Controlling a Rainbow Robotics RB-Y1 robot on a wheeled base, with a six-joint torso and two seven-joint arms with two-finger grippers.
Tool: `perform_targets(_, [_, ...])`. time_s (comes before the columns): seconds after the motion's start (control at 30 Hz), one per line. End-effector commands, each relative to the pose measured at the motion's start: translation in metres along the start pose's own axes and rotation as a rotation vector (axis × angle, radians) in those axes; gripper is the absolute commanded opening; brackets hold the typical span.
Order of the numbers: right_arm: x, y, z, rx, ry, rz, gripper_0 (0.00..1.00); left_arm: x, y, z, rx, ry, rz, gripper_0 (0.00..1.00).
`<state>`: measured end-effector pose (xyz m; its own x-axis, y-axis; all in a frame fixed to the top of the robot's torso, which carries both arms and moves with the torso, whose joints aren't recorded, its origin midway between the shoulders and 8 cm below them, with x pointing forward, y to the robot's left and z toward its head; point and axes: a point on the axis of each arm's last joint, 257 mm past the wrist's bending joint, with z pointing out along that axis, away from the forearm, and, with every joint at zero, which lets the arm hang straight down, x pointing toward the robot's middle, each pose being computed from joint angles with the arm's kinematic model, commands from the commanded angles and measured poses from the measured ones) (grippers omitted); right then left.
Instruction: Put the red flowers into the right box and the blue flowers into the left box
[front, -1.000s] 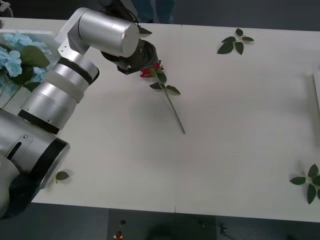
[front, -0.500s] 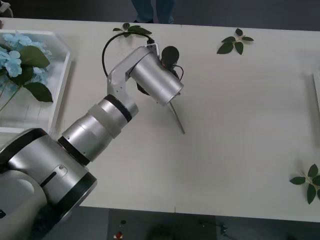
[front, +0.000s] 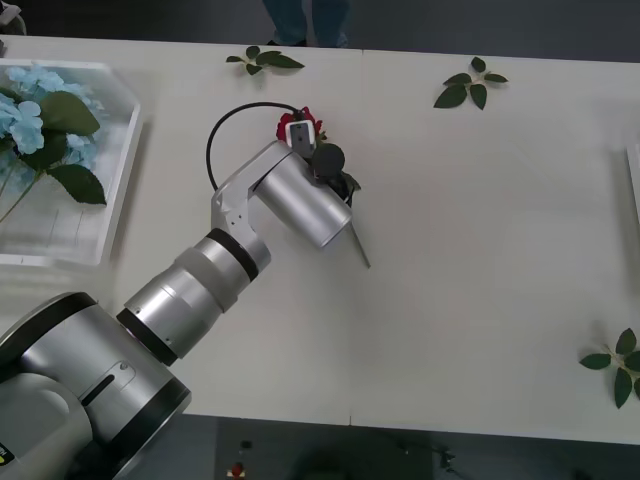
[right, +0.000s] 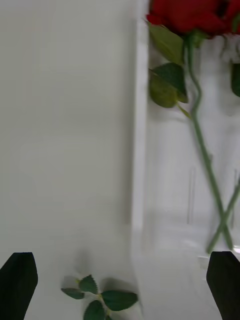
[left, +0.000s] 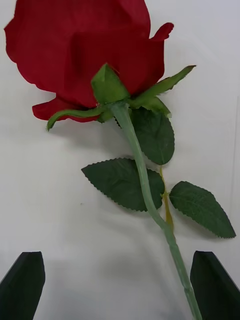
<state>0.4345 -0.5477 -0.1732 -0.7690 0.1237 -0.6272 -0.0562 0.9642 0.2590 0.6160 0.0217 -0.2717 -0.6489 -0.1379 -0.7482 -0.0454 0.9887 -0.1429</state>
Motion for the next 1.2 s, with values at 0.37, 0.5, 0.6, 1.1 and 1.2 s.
perform_targets(0.37, [-0.043,0.195,0.022,-0.484,-0.259,-0.435,1.0,-0.013,-0.045,0.0,0.105,-0.084,0.157,0.84])
perform_targets(0.5, [-0.035,0.233,0.025,-0.555,-0.297,-0.556,1.0,-0.013,-0.055,-0.002,0.131,-0.095,0.173,0.84])
perform_targets(0.6, [-0.028,0.264,0.022,-0.614,-0.318,-0.627,1.0,-0.014,-0.057,-0.003,0.135,-0.099,0.178,0.81])
perform_targets(1.1, [-0.012,0.349,-0.015,-0.942,-0.353,-0.617,1.0,-0.001,-0.026,0.014,0.062,-0.073,0.242,0.6])
perform_targets(1.2, [-0.012,0.356,-0.021,-0.979,-0.362,-0.605,1.0,0.002,-0.017,0.018,0.039,-0.069,0.26,0.61])
